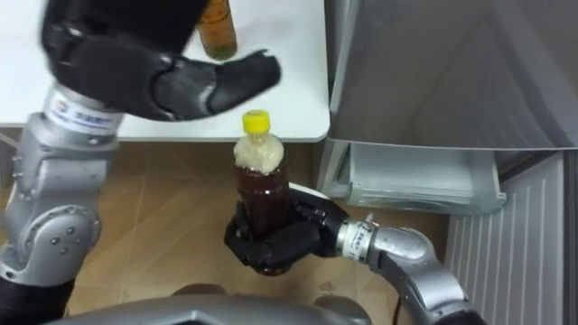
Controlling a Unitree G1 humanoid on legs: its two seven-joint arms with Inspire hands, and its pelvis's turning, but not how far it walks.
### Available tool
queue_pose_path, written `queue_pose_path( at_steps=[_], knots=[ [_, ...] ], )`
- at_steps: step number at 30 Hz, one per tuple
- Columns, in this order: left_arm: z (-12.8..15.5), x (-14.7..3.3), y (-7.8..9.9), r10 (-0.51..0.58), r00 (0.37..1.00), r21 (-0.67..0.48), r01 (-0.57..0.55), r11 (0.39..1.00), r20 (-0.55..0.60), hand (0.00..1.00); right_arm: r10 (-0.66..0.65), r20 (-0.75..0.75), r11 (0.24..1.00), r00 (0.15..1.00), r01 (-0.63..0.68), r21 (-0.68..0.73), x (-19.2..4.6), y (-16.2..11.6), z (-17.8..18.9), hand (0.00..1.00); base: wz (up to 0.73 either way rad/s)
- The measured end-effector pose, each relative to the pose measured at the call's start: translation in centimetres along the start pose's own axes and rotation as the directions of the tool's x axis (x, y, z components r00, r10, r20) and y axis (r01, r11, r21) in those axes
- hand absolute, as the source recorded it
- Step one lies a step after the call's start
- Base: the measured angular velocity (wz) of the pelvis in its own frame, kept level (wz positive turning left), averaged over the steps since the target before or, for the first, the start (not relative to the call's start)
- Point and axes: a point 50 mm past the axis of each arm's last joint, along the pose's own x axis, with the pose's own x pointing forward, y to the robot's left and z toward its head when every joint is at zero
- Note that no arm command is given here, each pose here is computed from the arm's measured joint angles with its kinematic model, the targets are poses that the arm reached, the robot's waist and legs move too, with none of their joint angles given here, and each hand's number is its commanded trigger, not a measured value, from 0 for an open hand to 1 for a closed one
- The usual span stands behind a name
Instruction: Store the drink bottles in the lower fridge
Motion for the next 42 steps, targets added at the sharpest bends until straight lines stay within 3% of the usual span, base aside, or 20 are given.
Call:
queue_pose_path(
  at_steps=[4,6,10,12,13,18,19,21,25,27,31,34,36,37,39,40,42],
  knots=[
    [1.3,0.0,0.6,0.061,0.997,0.175,-0.066,0.982,0.036,0.0,-0.042,0.005,0.999,0.999,0.042,-0.022,-0.4,-0.6,0.2,1.0,0.02],
    [2.7,-0.1,1.1,0.111,0.99,0.33,-0.132,0.935,0.083,0.0,-0.088,0.034,0.996,0.996,0.088,-0.006,-0.9,-0.9,0.3,1.0,0.0],
    [4.8,-0.6,2.3,0.203,0.959,0.48,-0.276,0.832,0.2,0.0,-0.138,0.033,0.99,0.99,0.138,0.014,-1.9,-1.0,-0.4,1.0,0.06],
    [6.8,-1.4,3.3,0.27,0.911,0.573,-0.407,0.711,0.313,0.0,-0.167,0.008,0.986,0.986,0.166,0.018,-2.6,-0.8,-1.1,1.0,-0.07],
    [7.3,-1.6,3.5,0.283,0.897,0.584,-0.438,0.683,0.341,0.0,-0.173,0.003,0.985,0.985,0.173,0.022,-2.8,-0.8,-1.3,1.0,-0.04],
    [10.6,-4.0,4.5,0.346,0.761,0.648,-0.649,0.399,0.55,0.0,-0.21,-0.036,0.977,0.977,0.211,0.031,-3.9,-0.5,-2.3,1.0,0.09],
    [10.7,-4.3,4.6,0.349,0.748,0.651,-0.663,0.37,0.564,0.0,-0.213,-0.035,0.976,0.976,0.214,0.031,-3.9,-0.5,-2.3,1.0,0.13],
    [11.0,-5.4,5.6,0.383,0.694,0.655,-0.713,0.249,0.61,0.0,-0.228,-0.03,0.973,0.973,0.229,0.03,-4.1,-0.7,-2.2,1.0,0.1],
    [11.0,-7.9,7.3,0.494,0.59,0.631,-0.769,0.102,0.639,0.0,-0.234,-0.038,0.971,0.971,0.236,0.039,-4.2,-0.6,-2.4,1.0,0.06],
    [10.9,-9.7,8.3,0.552,0.507,0.604,-0.797,0.007,0.662,0.0,-0.236,-0.042,0.97,0.971,0.238,0.04,-4.1,-0.6,-2.5,1.0,0.08],
    [10.4,-13.0,9.2,0.654,0.366,0.566,-0.816,-0.117,0.662,0.0,-0.27,-0.061,0.96,0.961,0.273,0.053,-4.2,-0.7,-2.7,1.0,0.02],
    [9.0,-16.6,10.9,0.769,0.191,0.544,-0.807,-0.23,0.61,0.0,-0.29,-0.081,0.953,0.954,0.295,0.062,-4.1,-0.7,-2.9,1.0,-0.02],
    [7.2,-20.0,11.7,0.841,0.029,0.539,-0.779,-0.319,0.541,0.0,-0.294,-0.096,0.952,0.951,0.3,0.056,-3.9,-0.7,-3.0,1.0,0.0],
    [6.5,-20.8,11.8,0.855,-0.008,0.55,-0.762,-0.341,0.519,0.0,-0.297,-0.099,0.951,0.95,0.303,0.054,-3.9,-0.7,-3.0,1.0,0.0],
    [3.3,-23.8,11.8,0.907,-0.146,0.613,-0.694,-0.378,0.394,0.0,-0.317,-0.105,0.945,0.942,0.324,0.048,-3.6,-1.2,-2.7,1.0,0.04],
    [2.5,-24.5,11.7,0.917,-0.175,0.63,-0.679,-0.376,0.359,0.0,-0.322,-0.103,0.944,0.941,0.327,0.045,-3.4,-1.3,-2.5,1.0,0.0],
    [-0.6,-27.1,10.7,0.93,-0.295,0.687,-0.63,-0.362,0.219,0.0,-0.327,-0.096,0.943,0.94,0.331,0.032,-2.7,-1.7,-1.9,1.0,-0.02]
  ],
)
